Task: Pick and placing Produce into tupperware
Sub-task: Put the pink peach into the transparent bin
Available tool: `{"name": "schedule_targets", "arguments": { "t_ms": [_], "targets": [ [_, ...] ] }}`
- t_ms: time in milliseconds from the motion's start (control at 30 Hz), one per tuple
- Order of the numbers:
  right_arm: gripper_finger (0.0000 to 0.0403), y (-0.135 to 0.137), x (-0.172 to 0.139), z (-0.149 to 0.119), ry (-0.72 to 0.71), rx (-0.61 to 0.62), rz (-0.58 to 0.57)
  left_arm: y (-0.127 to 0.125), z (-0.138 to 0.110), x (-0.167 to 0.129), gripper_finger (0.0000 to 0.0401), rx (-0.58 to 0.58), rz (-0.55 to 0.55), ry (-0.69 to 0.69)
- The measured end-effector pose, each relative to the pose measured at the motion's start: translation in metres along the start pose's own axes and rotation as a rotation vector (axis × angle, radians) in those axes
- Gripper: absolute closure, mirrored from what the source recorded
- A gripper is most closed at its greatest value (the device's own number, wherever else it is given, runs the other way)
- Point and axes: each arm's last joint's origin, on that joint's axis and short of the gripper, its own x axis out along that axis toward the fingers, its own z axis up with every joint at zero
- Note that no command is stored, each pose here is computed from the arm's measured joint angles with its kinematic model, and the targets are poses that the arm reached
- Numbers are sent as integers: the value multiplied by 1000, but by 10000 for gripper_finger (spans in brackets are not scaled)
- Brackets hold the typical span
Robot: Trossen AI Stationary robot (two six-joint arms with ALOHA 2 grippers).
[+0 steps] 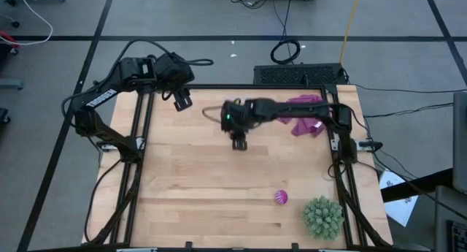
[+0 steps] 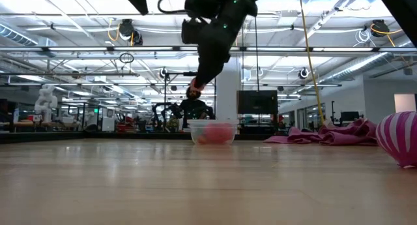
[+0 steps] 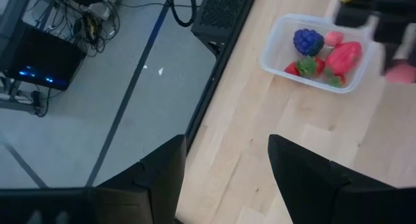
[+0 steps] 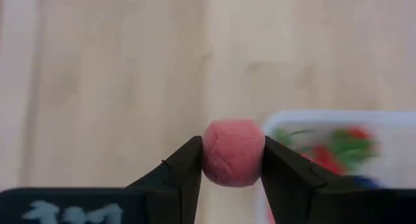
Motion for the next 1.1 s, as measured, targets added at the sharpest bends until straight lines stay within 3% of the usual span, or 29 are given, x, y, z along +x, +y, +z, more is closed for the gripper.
{"name": "schedule_targets", "arguments": {
  "t_ms": [267,433,833,1100],
  "targets": [
    [270,-64,-9,-2,-125,106,-91,14,0,5,176,-29,36,-2],
    [270,-87,-10,-9,-123,174,-107,19,-1,7,176,-41,47,6],
    [270,-96,42,-24,5,207,-34,20,-1,7,176,-41,43,7],
    [270,-97,44,-28,36,184,-33,19,-1,7,176,-43,31,4]
  ]
}}
